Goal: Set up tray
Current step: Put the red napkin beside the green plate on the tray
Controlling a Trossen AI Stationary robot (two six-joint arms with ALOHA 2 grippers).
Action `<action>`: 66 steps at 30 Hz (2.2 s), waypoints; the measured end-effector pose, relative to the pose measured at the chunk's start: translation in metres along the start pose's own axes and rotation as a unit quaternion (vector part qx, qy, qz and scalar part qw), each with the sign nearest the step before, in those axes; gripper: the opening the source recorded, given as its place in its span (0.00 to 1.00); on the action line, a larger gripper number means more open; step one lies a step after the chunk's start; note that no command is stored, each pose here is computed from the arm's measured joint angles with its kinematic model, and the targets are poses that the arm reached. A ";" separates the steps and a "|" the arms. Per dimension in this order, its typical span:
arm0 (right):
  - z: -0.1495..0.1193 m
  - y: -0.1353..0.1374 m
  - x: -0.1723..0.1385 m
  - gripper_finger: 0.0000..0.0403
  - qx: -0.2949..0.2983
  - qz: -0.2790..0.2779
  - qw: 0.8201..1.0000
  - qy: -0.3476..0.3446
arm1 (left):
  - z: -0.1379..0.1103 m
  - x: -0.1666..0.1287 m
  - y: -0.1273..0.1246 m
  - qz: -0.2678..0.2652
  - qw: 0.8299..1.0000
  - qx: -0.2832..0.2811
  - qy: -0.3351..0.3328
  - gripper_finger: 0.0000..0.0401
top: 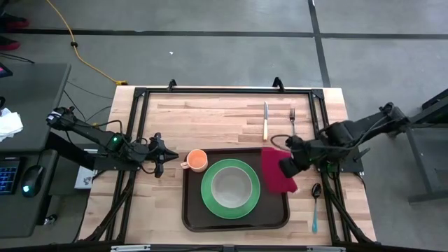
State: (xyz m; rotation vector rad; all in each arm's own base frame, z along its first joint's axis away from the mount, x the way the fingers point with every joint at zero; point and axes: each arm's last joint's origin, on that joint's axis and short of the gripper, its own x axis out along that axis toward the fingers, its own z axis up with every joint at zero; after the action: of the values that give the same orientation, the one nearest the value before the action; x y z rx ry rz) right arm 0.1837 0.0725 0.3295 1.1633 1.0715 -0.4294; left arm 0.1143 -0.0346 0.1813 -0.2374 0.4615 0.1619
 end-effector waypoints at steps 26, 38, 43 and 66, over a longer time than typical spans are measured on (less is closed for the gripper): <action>-0.039 0.027 0.046 0.00 0.038 -0.009 0.999 0.038 | 0.000 0.000 -0.001 -0.013 1.000 0.008 0.003 0.16; -0.040 0.022 0.054 0.00 0.046 -0.055 0.997 0.034 | 0.000 0.000 -0.001 -0.014 1.000 0.013 0.003 0.16; -0.040 0.021 0.057 0.00 0.045 -0.072 0.996 0.033 | 0.000 0.000 -0.001 -0.020 1.000 0.013 0.006 0.16; -0.031 -0.003 0.089 0.00 0.057 -0.104 0.992 0.050 | 0.001 0.000 -0.002 -0.022 0.998 0.056 0.003 0.16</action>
State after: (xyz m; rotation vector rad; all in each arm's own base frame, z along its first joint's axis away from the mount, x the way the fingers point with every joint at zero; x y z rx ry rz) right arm 0.2094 0.1202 0.2518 1.1875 1.2761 -0.6070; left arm 0.1149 -0.0360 0.1822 -0.1387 0.4686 0.0931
